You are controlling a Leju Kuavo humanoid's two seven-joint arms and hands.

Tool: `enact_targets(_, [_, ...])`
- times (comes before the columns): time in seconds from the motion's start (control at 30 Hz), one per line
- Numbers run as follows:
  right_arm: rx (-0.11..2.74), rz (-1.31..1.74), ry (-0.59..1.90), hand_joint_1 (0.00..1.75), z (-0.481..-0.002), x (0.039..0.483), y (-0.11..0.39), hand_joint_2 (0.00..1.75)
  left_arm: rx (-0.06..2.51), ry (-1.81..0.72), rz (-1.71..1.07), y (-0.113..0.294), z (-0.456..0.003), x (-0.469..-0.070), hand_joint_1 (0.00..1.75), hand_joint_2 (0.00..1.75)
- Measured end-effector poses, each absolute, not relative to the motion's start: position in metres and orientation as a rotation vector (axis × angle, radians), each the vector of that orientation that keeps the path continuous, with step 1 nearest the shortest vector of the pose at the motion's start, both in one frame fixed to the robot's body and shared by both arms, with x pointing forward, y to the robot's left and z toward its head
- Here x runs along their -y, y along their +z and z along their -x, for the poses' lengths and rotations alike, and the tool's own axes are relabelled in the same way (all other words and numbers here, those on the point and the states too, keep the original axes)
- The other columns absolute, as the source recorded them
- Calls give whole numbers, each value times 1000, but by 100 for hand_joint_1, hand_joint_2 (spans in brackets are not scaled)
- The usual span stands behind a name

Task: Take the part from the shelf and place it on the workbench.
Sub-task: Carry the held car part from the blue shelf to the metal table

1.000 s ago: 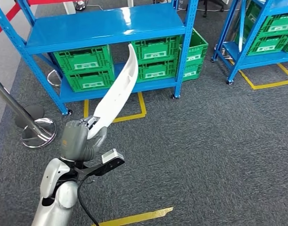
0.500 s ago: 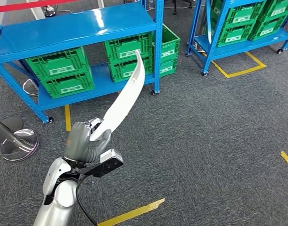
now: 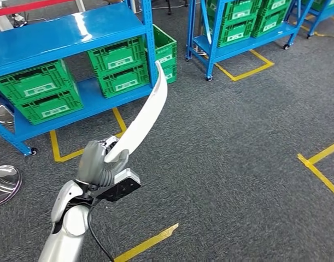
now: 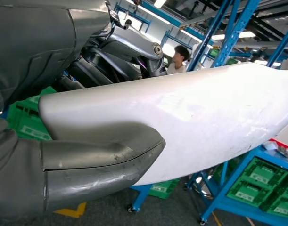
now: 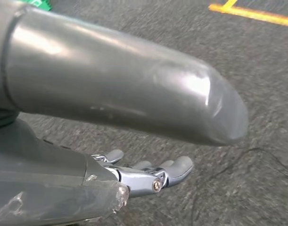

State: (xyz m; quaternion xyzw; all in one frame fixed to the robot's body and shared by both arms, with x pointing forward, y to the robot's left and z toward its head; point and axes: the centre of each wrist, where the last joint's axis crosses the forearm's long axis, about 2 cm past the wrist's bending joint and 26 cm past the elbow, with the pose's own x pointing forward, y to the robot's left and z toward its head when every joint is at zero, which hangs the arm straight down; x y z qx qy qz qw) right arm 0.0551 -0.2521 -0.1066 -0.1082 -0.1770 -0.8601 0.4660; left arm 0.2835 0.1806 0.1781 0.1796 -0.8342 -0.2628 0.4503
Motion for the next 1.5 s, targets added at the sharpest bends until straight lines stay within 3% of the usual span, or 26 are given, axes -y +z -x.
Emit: enact_targets(1.5, [447, 253, -2094, 0, -52, 256, -107, 0, 2004, -555, -327, 160, -291, -195, 175, 175])
